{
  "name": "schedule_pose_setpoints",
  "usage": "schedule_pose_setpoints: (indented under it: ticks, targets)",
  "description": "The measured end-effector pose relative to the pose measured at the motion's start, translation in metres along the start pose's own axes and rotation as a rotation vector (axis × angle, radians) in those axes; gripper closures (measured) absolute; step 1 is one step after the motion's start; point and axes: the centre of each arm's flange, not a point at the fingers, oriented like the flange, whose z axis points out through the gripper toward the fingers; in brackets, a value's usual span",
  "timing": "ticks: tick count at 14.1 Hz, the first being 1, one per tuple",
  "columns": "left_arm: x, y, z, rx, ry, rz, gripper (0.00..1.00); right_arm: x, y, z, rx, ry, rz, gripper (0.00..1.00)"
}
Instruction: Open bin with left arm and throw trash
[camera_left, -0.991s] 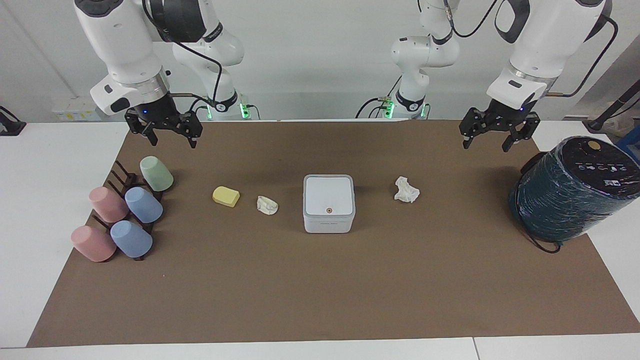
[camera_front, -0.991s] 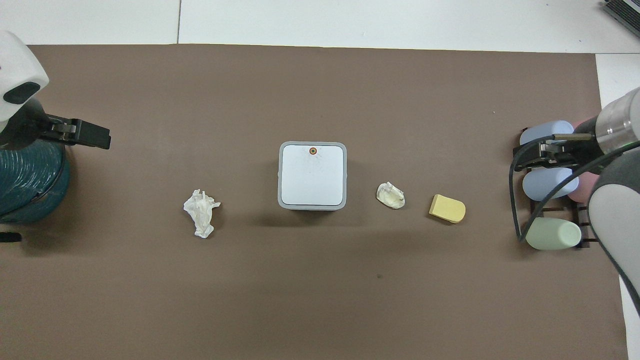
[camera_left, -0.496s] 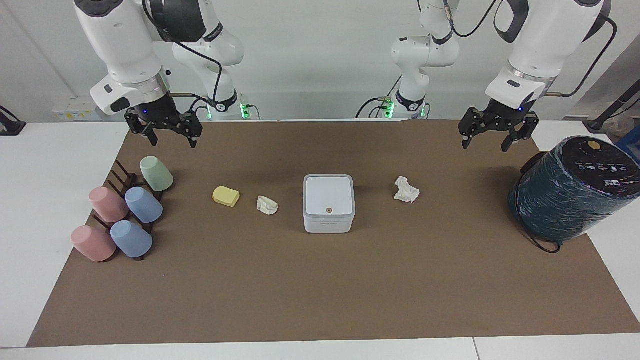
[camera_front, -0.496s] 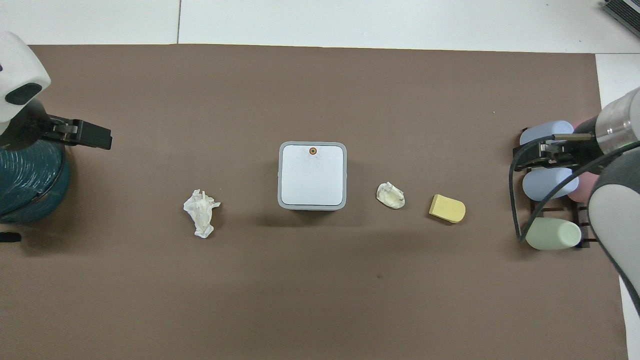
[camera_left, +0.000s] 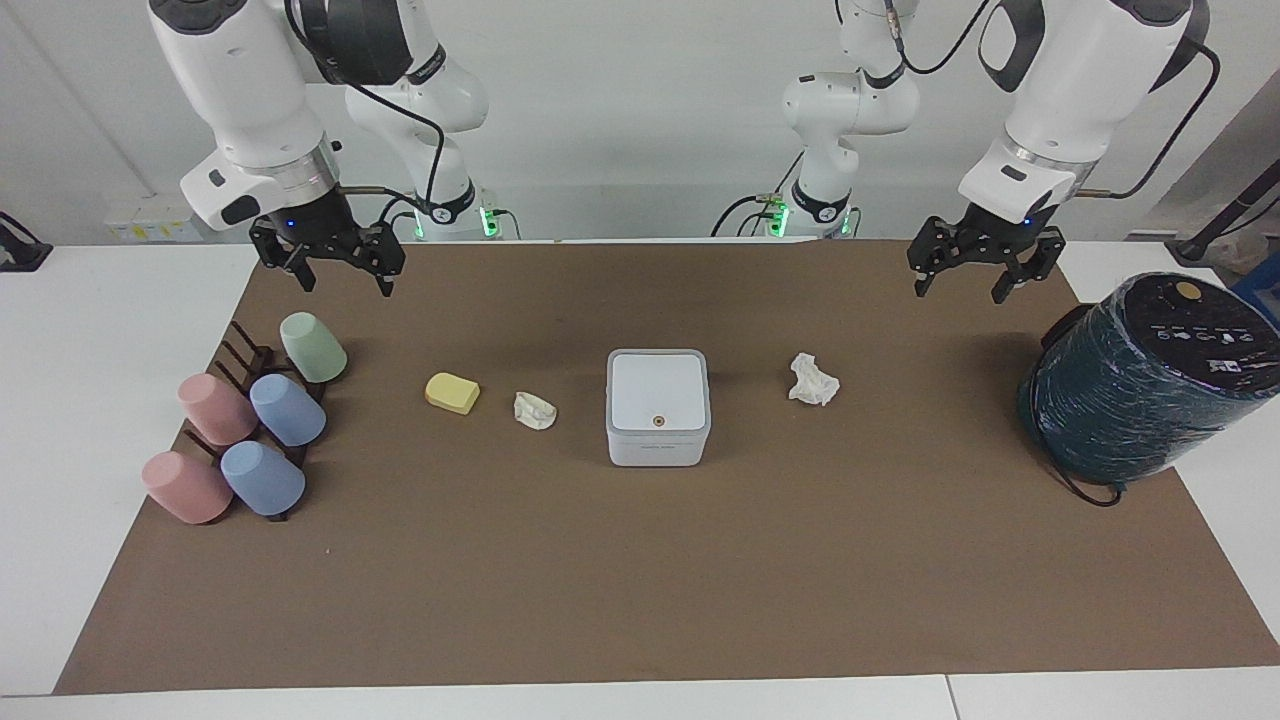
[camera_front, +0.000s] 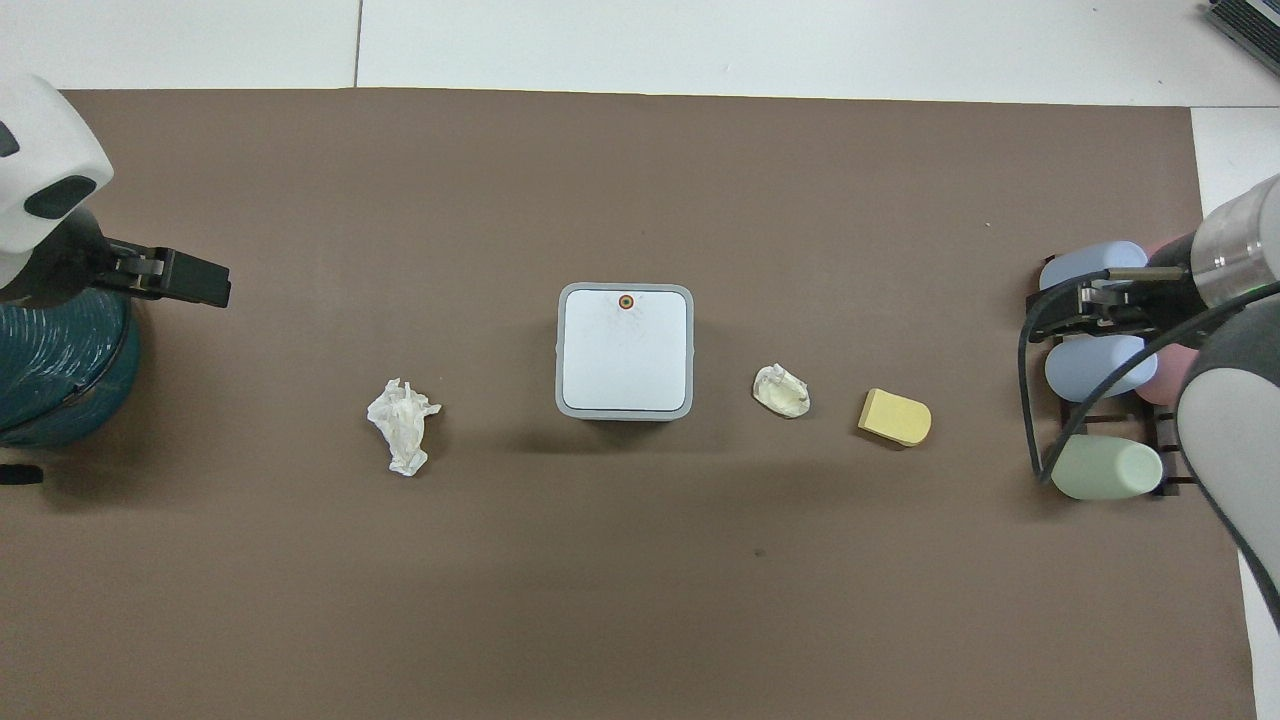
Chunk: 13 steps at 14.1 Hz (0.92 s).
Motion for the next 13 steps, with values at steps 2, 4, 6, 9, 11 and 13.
schedule_pose_setpoints:
  ticks: [2, 4, 6, 9, 11, 13]
  targets:
    - [-0.001, 0.009, 0.000, -0.003, 0.000, -0.002, 0.00, 0.000, 0.000, 0.000, 0.000, 0.000, 0.000, 0.00]
    - [-0.001, 0.030, 0.001, -0.006, -0.002, -0.011, 0.09, 0.000, 0.000, 0.000, 0.000, 0.000, 0.000, 0.00]
    - [-0.003, 0.061, 0.003, -0.009, -0.008, -0.022, 0.26, 0.000, 0.000, 0.000, 0.000, 0.000, 0.000, 0.00]
    - [-0.007, 0.103, 0.004, -0.014, -0.005, -0.048, 0.58, 0.000, 0.000, 0.000, 0.000, 0.000, 0.000, 0.00]
    - [-0.010, 0.129, 0.006, -0.019, 0.008, -0.064, 0.81, 0.000, 0.000, 0.000, 0.000, 0.000, 0.000, 0.00]
    - [-0.014, 0.156, 0.012, -0.026, 0.022, -0.072, 0.89, 0.000, 0.000, 0.000, 0.000, 0.000, 0.000, 0.00]
